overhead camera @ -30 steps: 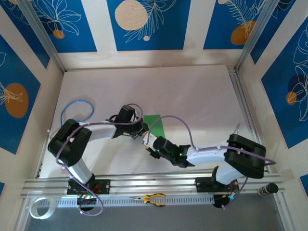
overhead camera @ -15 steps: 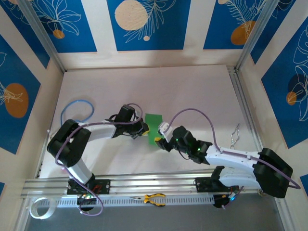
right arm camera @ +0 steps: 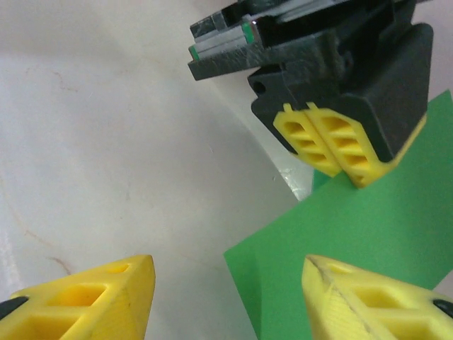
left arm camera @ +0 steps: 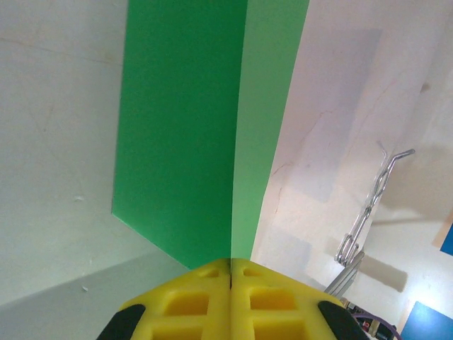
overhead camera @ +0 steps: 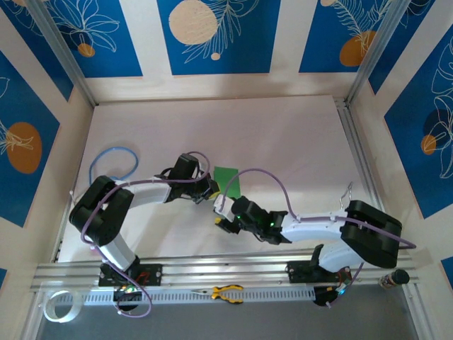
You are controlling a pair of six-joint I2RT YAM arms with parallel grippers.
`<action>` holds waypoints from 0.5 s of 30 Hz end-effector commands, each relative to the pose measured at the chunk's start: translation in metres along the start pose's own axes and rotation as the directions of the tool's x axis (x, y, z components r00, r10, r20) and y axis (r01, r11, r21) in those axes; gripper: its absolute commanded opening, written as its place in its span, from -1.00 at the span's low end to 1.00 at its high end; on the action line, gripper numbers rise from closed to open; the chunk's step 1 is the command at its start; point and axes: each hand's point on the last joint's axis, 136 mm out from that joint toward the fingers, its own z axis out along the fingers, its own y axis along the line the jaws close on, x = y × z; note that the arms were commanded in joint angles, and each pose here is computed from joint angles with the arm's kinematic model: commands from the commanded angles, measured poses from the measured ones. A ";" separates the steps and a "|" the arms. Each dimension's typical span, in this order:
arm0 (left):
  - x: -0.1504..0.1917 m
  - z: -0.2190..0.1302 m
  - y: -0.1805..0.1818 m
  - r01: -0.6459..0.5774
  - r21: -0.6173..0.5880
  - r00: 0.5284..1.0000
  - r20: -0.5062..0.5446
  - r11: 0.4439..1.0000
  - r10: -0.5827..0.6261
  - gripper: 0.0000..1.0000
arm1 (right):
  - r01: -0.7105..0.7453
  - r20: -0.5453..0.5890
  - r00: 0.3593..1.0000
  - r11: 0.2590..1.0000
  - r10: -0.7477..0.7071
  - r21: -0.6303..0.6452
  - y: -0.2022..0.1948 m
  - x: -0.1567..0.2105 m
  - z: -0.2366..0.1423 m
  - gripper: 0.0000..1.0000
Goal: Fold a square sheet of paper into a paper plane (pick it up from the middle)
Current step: Third fold the triangle at the center of the table.
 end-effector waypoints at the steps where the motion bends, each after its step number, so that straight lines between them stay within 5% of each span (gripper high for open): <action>1: -0.008 -0.005 -0.011 -0.017 0.023 1.000 0.018 1.000 0.017 -0.95 | 0.041 0.046 0.998 0.996 -0.044 0.078 -0.007 -0.020 0.008 0.14; 15: -0.007 -0.005 -0.008 -0.012 0.016 1.000 0.019 1.000 0.012 -0.95 | 0.059 0.008 0.998 0.991 -0.060 0.116 -0.010 -0.006 0.020 -0.24</action>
